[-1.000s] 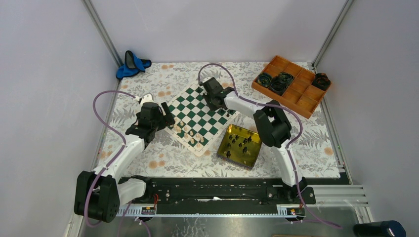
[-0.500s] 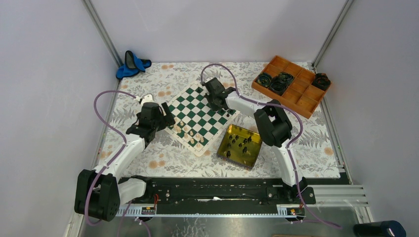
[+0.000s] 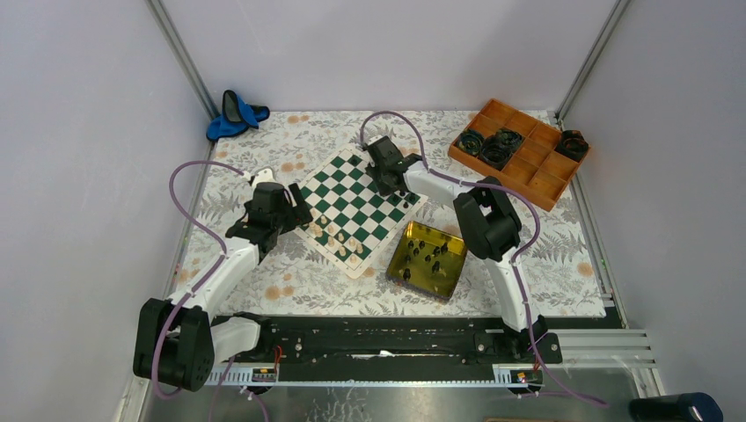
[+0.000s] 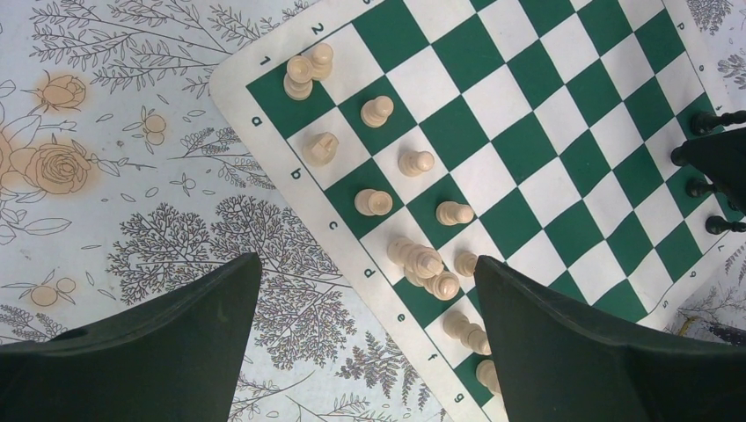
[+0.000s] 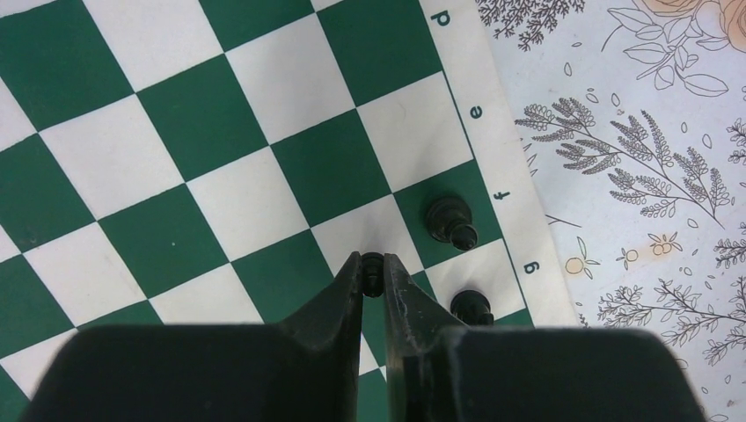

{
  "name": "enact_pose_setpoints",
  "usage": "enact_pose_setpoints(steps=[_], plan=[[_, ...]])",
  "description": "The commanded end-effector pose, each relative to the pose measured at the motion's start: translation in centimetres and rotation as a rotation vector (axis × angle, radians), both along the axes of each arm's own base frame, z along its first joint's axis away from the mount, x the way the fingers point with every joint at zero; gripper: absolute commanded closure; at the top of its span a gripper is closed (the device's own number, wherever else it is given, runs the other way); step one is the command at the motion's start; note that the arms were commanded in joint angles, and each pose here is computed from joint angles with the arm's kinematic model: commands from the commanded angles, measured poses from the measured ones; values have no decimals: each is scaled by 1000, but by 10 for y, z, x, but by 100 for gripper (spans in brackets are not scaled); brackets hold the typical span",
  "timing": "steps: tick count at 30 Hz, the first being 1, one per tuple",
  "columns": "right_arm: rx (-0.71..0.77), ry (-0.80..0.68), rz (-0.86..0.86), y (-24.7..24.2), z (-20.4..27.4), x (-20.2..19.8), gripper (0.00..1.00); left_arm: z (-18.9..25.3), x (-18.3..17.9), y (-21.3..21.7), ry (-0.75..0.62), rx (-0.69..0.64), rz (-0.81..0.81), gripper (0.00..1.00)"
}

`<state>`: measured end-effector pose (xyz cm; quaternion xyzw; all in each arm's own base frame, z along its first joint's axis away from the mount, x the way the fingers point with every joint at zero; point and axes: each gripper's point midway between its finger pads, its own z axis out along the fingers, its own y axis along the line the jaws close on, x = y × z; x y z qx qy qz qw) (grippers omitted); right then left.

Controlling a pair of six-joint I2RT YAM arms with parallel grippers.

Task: Set up the chess pieces on the board
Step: Place the chess piece on the chessboard.

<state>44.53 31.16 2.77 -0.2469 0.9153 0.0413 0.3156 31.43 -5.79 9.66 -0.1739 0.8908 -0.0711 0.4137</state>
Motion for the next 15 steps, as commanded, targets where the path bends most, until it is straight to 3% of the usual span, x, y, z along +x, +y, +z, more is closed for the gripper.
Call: enact_pose_setpoints(steps=[1,9,15], plan=[[44,-50,-13,7,20,14,96,8,10,-4,-48,-4,-13,1],[62,-36,10,12,22,12,76,8,11,-5,-47,-7,-12,1],[66,-48,10,13,28,14,70,8,11,-5,-46,-7,-12,1]])
